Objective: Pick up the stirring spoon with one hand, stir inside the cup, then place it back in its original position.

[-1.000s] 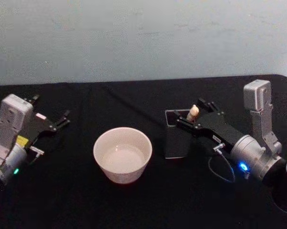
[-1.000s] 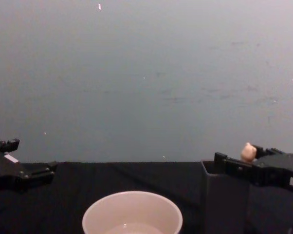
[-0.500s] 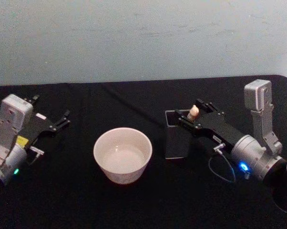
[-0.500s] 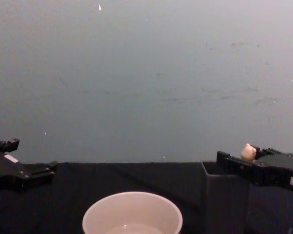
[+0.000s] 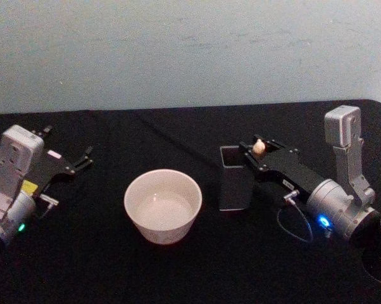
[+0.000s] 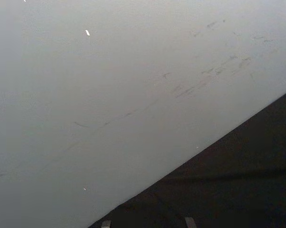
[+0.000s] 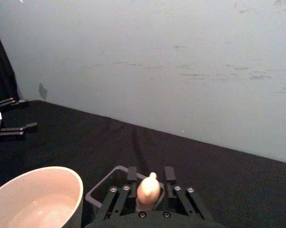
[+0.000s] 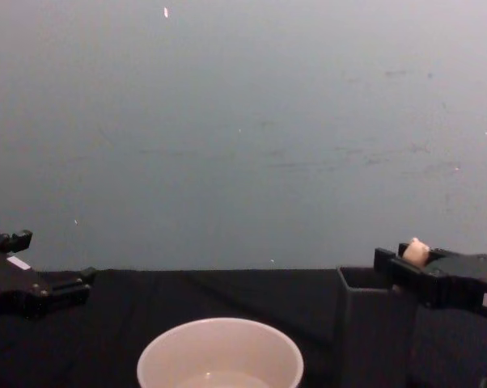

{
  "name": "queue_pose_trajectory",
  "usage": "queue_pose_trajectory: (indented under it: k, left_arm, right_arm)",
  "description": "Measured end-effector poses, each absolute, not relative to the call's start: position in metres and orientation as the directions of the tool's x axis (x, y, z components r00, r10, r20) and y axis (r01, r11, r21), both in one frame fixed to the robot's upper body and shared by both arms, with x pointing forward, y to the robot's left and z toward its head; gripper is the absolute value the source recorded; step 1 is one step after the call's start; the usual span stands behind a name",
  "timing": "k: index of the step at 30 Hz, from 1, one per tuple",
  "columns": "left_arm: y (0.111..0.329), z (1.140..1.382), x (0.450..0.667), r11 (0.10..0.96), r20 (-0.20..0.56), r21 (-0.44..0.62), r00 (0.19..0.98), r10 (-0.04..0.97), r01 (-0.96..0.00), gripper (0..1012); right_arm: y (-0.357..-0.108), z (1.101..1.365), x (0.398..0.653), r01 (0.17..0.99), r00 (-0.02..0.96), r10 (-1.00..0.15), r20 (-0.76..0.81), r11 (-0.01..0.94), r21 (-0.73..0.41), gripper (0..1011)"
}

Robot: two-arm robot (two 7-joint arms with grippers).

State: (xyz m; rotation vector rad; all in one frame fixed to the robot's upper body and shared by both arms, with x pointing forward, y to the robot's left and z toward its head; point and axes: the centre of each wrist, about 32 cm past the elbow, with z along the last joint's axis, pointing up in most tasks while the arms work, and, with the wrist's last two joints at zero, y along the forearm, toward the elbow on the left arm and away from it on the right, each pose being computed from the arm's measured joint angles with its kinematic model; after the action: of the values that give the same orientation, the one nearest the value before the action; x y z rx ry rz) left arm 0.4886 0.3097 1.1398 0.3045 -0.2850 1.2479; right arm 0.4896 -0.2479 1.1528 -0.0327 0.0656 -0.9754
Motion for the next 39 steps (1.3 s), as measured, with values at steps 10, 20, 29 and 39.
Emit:
queue_pose_trajectory:
  k: [10,20,29,39]
  left_arm:
    - [0.310,1.140,0.489,0.287,0.374,0.070,0.292,0.880,-0.955,1001]
    - [0.310,1.140,0.489,0.287,0.374,0.070,0.292,0.880,-0.955,1001]
    - [0.310,1.140,0.489,0.287,0.374,0.070,0.292,0.880,-0.955,1001]
    - [0.310,1.140,0.489,0.287,0.374,0.070,0.292,0.880,-0.955,1001]
  right_arm:
    - [-0.248,1.153,0.490,0.826,0.559,-0.828,-0.041,0.561,-0.057,208]
    - [-0.248,1.153,0.490,0.824,0.562,-0.826,-0.049,0.564,-0.051,208]
    - [-0.247,1.164,0.491,0.808,0.588,-0.807,-0.046,0.589,-0.014,208]
    - [-0.253,1.189,0.492,0.786,0.619,-0.785,-0.042,0.616,0.056,207]
